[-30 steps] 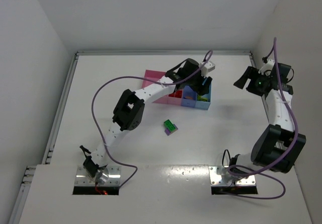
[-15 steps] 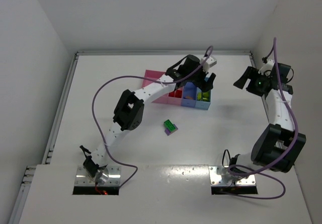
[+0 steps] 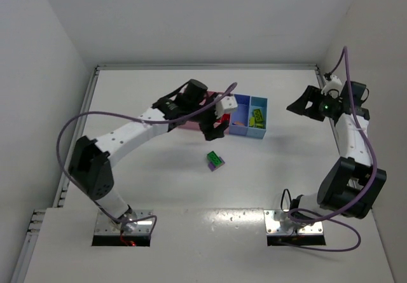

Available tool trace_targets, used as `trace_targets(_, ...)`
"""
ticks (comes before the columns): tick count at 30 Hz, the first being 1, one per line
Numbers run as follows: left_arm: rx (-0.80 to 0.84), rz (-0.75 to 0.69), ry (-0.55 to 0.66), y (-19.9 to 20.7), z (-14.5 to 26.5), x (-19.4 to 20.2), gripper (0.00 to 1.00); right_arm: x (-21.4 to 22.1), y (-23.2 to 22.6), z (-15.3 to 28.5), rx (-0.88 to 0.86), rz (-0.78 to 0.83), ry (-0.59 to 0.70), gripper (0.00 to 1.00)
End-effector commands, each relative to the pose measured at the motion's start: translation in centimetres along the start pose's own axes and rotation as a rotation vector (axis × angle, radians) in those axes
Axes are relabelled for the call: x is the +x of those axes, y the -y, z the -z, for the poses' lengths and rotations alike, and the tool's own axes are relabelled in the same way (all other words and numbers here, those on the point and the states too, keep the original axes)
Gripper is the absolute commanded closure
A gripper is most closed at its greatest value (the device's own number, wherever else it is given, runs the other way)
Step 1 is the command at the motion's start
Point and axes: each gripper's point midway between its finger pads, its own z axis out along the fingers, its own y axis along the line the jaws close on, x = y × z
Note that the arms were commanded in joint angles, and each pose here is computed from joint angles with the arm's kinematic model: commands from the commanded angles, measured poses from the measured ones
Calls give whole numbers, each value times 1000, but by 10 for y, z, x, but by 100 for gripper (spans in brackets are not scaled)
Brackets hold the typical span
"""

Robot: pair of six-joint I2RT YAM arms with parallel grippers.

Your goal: Sort the legos into containers by color

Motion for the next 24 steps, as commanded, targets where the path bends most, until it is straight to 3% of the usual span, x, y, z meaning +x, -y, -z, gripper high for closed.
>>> trace_targets(1,151,-243,-54,18,40,46,18,-2,-23,6,-88,60,27,22)
trace_targets(8,260,-489,-99,37,35,98,18,7,-27,6,-122,62,27,22)
trace_targets(10,286,-508,-122,35,25,110,21,4,-31,6,-129,89,37,22)
trace_targets(24,450,-771,-102,58,-23,114,28,6,-26,4,-108,86,16,22)
